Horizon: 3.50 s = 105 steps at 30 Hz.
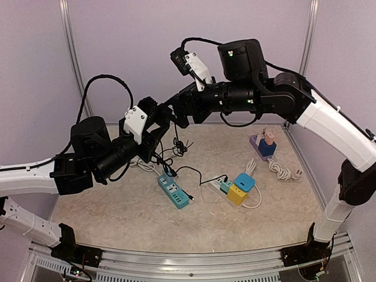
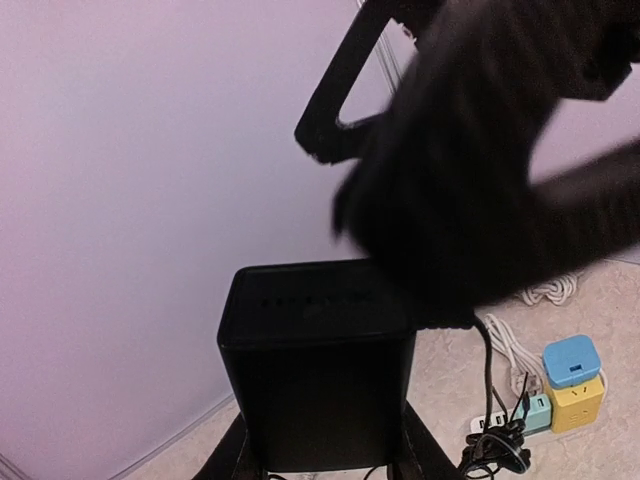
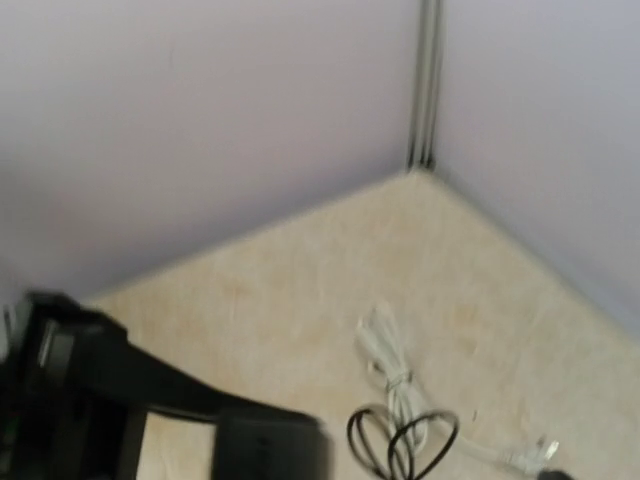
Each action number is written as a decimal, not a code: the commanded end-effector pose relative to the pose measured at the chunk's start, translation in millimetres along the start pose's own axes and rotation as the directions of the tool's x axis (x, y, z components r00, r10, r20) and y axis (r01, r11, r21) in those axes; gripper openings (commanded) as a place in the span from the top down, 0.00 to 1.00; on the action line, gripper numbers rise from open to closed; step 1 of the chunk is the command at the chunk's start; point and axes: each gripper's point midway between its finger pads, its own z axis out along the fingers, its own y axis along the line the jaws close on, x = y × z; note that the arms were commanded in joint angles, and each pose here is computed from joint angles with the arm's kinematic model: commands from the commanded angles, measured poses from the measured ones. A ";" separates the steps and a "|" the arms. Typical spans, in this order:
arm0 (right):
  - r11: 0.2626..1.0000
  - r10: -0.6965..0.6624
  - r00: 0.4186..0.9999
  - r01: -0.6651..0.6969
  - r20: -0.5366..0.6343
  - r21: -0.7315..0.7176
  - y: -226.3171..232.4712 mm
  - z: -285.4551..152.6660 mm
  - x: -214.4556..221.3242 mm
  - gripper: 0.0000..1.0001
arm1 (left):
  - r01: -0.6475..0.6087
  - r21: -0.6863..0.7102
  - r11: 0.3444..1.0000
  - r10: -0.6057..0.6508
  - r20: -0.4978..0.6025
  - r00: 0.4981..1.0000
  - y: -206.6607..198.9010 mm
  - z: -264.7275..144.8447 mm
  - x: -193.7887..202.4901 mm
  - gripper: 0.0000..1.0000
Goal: Insert the plug
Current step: Adjust the plug, then insert the plug into the socket.
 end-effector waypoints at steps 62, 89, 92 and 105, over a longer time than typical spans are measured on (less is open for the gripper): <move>0.954 0.246 0.929 -0.181 -0.277 0.240 -31.7 143.2 328.1 1.00 | 0.382 -0.421 0.823 -0.520 -0.288 0.804 74.7 -39.8 202.6 0.19; 0.952 0.158 0.869 -0.007 -0.469 0.307 -47.5 148.6 380.9 1.00 | 0.370 -0.458 0.808 -0.526 -0.279 0.804 90.5 -41.7 211.1 0.18; 0.950 0.158 0.844 0.012 -0.512 0.313 -48.7 150.4 396.5 1.00 | 0.362 -0.501 0.786 -0.538 -0.265 0.800 106.6 -42.6 217.1 0.18; 0.961 0.162 0.699 0.047 -0.696 0.272 -44.3 139.4 486.2 1.00 | 0.280 -0.831 0.481 -0.628 -0.103 0.772 219.2 -109.9 285.3 0.17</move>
